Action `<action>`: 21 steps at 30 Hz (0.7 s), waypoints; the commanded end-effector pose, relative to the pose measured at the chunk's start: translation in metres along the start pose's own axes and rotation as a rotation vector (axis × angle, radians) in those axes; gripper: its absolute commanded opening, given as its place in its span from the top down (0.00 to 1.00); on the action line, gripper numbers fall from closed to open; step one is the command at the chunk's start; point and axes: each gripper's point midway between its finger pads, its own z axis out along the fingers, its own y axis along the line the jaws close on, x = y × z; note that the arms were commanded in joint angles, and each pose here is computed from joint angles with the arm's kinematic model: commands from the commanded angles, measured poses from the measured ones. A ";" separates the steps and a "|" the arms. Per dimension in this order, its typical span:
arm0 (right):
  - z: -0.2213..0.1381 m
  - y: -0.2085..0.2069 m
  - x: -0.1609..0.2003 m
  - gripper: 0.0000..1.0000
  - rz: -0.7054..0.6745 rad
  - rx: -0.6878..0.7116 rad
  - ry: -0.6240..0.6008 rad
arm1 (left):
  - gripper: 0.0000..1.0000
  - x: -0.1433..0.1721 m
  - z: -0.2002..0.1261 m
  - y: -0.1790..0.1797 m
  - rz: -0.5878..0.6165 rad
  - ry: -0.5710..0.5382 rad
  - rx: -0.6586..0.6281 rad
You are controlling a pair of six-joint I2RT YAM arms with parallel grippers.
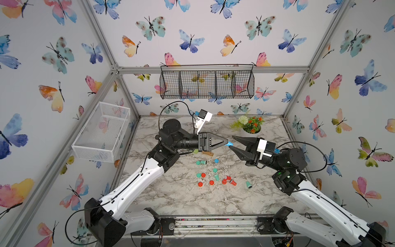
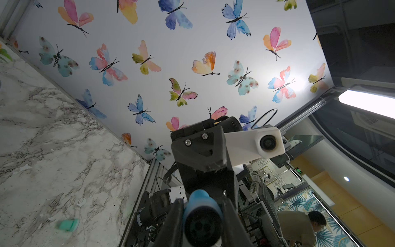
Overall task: Close the stamp cap
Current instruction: Pick up the stamp from the center of the board.
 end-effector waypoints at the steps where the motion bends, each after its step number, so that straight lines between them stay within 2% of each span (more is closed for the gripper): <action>1: 0.002 0.001 -0.003 0.62 0.014 -0.003 -0.037 | 0.87 -0.006 -0.002 -0.019 0.015 -0.026 0.079; 21: 0.009 -0.001 0.010 0.71 0.050 -0.016 -0.048 | 0.87 -0.008 0.001 -0.019 -0.010 -0.030 0.101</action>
